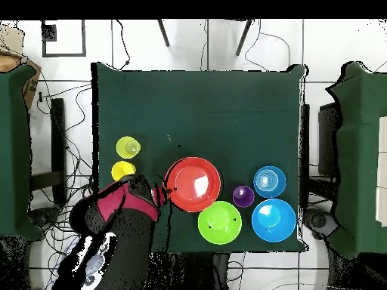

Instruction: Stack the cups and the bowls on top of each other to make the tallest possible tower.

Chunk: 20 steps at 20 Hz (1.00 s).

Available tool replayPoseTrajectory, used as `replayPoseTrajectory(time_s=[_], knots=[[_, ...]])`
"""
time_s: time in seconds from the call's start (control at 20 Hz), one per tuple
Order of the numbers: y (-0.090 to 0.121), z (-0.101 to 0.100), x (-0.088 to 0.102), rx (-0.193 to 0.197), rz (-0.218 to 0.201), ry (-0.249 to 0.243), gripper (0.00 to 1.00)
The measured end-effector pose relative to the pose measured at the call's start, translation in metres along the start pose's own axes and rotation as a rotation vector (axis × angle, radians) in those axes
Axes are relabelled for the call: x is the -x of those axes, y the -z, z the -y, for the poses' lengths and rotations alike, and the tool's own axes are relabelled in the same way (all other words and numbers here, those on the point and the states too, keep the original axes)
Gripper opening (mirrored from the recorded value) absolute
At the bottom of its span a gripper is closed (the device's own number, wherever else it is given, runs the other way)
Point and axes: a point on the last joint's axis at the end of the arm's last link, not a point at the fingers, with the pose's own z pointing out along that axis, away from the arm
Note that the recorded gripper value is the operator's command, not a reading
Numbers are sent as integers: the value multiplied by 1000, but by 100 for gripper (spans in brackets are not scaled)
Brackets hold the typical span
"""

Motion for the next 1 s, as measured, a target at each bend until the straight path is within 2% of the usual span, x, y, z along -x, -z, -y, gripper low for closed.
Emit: replayPoseTrajectory(time_s=[0.35, 1.0], knots=[[4, 1, 2, -10, 11, -12, 0], [15, 3, 20, -25, 57, -18, 0]])
